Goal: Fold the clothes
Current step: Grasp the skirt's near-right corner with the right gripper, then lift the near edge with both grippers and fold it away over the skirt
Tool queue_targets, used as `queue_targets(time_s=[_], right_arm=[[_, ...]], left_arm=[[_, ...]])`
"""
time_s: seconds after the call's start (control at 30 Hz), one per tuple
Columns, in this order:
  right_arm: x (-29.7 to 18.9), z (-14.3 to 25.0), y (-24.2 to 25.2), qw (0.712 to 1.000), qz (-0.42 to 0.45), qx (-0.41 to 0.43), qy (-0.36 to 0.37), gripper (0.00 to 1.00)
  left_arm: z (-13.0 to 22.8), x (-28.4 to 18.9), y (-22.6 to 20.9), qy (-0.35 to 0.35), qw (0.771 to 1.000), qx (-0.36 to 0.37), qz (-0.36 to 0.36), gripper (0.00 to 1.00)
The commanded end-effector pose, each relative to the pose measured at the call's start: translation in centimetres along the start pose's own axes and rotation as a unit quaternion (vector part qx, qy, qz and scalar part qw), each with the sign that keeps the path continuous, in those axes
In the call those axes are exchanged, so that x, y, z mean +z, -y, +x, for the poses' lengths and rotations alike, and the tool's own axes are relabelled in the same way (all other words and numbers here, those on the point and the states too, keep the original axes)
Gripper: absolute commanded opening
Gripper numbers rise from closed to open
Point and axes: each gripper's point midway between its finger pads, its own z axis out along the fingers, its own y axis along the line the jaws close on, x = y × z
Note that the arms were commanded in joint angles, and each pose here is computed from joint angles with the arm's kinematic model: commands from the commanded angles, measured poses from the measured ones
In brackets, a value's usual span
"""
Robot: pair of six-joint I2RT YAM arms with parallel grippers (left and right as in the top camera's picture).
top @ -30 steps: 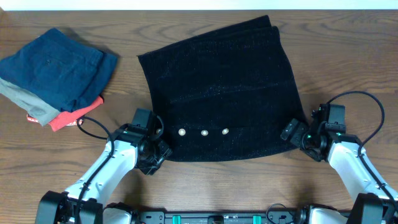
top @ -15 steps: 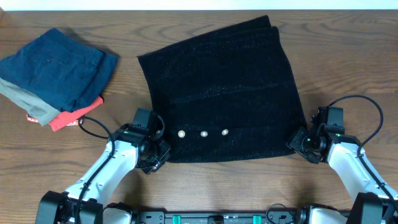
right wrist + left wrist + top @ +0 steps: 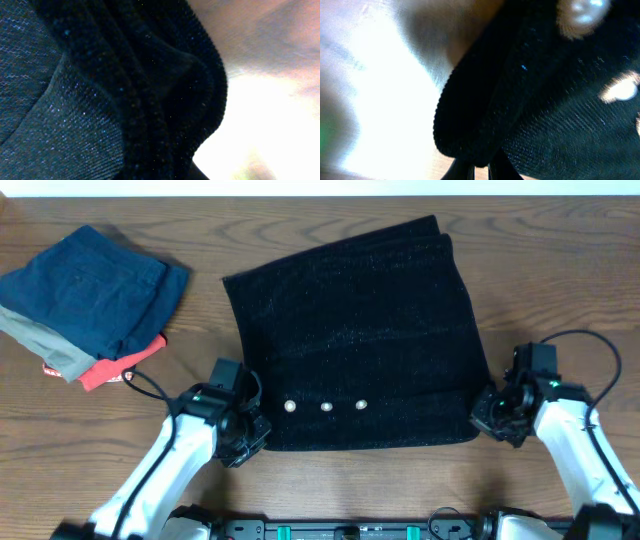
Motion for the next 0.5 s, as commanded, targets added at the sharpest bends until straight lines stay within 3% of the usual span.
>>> queue_targets(time_s=[0.0, 0.47], right_arm=[[-4.0, -3.3, 0.6, 0.997, 0.030, 0.001, 0.078, 0.08], [-14.5, -0.6, 1.3, 0.986, 0.007, -0.024, 0.164, 0.08]], left_arm=[[-0.7, -3.0, 0.5, 0.046, 0.997, 0.060, 0.012, 0.06], [3.4, -13.9, 0.4, 0.144, 0.974, 0.104, 0.139, 0.06]])
